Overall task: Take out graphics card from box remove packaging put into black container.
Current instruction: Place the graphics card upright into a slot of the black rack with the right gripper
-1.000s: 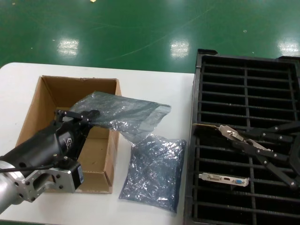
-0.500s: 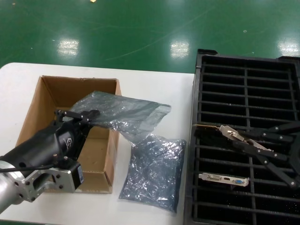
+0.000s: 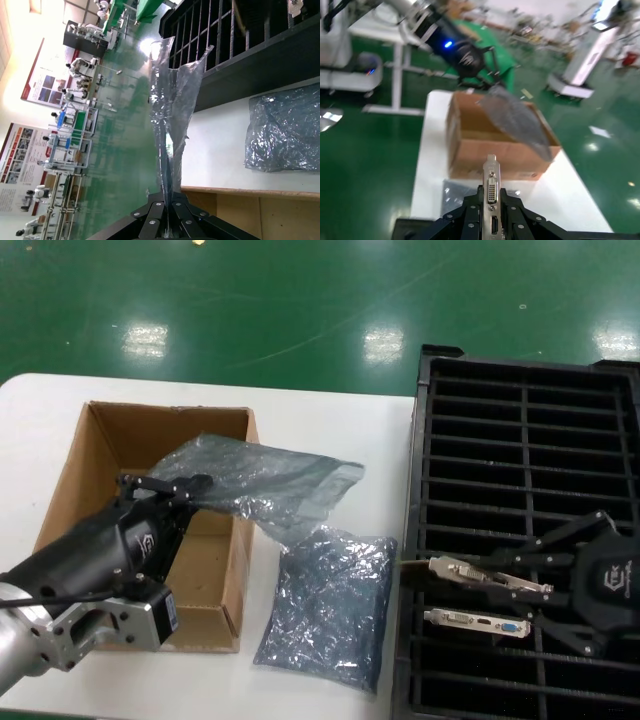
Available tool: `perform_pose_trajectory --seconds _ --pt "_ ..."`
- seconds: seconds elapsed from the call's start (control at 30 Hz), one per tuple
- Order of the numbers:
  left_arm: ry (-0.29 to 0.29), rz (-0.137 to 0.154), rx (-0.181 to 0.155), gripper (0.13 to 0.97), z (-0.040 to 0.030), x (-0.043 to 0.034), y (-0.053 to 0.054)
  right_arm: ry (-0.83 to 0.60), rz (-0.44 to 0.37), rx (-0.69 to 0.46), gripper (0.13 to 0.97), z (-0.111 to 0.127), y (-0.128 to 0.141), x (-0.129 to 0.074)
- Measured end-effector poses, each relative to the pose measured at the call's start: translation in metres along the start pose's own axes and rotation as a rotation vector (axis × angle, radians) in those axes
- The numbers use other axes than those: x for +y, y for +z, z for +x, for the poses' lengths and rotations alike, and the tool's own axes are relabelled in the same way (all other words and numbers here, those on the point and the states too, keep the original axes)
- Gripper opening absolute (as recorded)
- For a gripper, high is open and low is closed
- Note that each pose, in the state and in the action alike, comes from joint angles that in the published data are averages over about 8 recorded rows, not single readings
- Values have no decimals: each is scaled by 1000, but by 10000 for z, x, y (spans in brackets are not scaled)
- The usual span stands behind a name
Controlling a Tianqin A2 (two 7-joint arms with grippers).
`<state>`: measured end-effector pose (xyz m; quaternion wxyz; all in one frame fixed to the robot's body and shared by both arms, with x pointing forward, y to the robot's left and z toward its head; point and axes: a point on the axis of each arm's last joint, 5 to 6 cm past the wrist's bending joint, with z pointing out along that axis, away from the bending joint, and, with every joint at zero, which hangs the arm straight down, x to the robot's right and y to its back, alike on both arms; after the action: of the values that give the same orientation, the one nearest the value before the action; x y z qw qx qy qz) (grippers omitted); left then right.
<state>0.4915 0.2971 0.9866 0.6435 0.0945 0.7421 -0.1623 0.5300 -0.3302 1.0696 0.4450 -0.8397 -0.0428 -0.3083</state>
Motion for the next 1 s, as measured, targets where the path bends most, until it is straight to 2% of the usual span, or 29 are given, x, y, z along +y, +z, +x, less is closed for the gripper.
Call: perform_pose_trajectory --seconds 0.43,0.73,1.0 --pt "0 0 0 139 0 0 0 -105 -97 -142 187 337 64 -241" --pt "0 0 0 139 0 0 0 -84 -145 -172 187 633 91 -187" --pt "0 0 0 139 0 0 0 -56 -170 -186 187 761 134 -90"
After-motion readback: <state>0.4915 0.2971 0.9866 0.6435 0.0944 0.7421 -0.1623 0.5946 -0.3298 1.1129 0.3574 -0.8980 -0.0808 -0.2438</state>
